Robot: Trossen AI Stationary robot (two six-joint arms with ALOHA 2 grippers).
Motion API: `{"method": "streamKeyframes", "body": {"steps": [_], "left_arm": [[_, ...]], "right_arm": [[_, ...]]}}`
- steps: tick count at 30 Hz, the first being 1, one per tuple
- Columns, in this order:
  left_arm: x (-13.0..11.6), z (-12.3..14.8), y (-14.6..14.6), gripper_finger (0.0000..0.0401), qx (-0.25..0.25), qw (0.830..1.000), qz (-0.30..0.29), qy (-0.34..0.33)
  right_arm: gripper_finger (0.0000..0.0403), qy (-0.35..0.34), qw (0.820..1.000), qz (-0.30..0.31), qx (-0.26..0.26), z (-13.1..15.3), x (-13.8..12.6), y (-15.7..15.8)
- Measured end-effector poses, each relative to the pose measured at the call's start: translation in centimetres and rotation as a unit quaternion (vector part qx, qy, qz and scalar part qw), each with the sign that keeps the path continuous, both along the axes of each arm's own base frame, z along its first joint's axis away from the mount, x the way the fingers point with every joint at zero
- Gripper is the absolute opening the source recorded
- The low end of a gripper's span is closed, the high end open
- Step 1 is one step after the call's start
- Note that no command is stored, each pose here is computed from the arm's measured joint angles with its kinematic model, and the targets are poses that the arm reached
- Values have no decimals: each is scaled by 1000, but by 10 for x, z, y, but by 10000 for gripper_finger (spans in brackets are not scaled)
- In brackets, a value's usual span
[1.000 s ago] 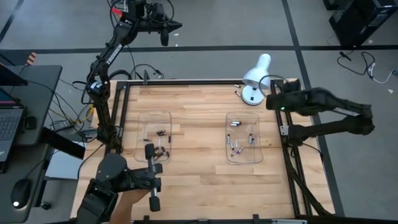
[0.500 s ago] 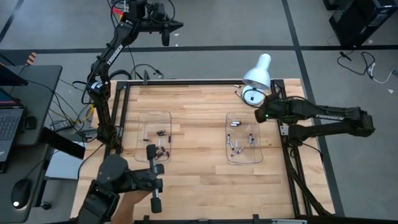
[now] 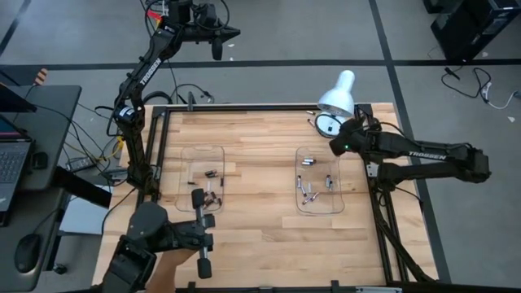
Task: Sort batteries
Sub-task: Put the silver battery into the right transparent bin
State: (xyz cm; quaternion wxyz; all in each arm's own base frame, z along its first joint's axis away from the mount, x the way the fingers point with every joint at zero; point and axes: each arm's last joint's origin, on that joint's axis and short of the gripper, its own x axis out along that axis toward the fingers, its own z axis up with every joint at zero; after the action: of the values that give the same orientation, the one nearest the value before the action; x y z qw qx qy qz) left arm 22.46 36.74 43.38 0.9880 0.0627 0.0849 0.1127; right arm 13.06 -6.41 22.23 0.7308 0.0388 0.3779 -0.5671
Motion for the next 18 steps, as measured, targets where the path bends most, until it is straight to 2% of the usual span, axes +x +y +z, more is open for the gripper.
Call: {"method": "streamKeyframes", "body": {"steps": [11, 14, 18], "left_arm": [[0, 0, 0, 0, 12, 1000, -2, 3], [0, -1, 0, 0, 9, 1000, -2, 5], [0, -1, 0, 0, 12, 1000, -2, 5]], "right_arm": [[2, -64, 998, -14, -23, -8, 3, -33], [11, -69, 997, -22, -10, -10, 0, -37], [37, -96, 993, -67, -3, -17, -2, -44]]}}
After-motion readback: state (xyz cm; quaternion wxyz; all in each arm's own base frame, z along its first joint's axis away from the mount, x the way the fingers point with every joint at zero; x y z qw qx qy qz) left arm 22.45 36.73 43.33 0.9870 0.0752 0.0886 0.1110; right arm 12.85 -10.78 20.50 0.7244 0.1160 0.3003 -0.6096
